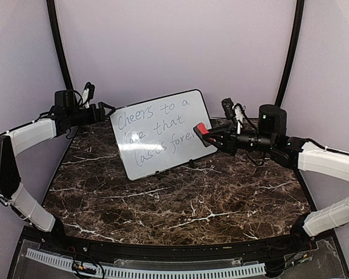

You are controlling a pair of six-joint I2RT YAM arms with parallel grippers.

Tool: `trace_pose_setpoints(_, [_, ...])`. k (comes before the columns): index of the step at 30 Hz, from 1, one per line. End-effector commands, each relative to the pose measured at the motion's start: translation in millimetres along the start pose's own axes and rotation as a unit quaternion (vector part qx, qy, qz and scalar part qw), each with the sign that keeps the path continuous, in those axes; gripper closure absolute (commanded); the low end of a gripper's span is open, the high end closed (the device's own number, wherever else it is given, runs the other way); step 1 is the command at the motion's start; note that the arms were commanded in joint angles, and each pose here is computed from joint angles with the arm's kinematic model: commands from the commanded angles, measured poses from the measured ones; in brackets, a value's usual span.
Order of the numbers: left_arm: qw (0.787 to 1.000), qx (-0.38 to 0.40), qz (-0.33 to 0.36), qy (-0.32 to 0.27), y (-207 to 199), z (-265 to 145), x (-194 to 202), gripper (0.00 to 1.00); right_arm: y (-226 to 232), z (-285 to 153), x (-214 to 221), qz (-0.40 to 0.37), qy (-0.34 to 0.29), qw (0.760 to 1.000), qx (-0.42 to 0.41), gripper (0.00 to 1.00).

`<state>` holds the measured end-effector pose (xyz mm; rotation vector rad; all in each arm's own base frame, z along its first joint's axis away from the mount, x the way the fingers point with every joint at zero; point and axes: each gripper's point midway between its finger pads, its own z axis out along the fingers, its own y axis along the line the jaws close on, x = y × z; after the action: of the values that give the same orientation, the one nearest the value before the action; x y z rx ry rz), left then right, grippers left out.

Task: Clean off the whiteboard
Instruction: Hold the whiteboard at the center of the board.

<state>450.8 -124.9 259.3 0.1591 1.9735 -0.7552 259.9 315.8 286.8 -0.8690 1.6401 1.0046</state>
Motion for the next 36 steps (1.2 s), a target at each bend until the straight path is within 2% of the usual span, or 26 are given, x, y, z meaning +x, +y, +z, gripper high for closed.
trace_pose_setpoints(1, [0.998, 0.044, 0.015, -0.032, 0, -1, -23, 0.22, 10, 3, -20, -0.012, -0.019, 1.0, -0.018, 0.83])
trace_pose_setpoints(4, [0.998, 0.065, 0.011, -0.023, -1, 3, -17, 0.27, 12, 5, -19, -0.01, -0.014, 1.0, -0.02, 0.83])
trace_pose_setpoints(14, [0.99, 0.138, 0.005, -0.017, -6, 16, -12, 0.29, 11, 12, -13, -0.003, 0.004, 1.0, -0.016, 0.83])
trace_pose_setpoints(30, [0.986, 0.16, 0.003, -0.034, -7, 14, -8, 0.44, 11, 18, -2, 0.01, 0.017, 1.0, -0.013, 0.83])
trace_pose_setpoints(36, [0.986, 0.162, -0.004, -0.036, -7, 14, -6, 0.44, 9, 23, -21, 0.082, 0.015, 0.997, 0.006, 0.9])
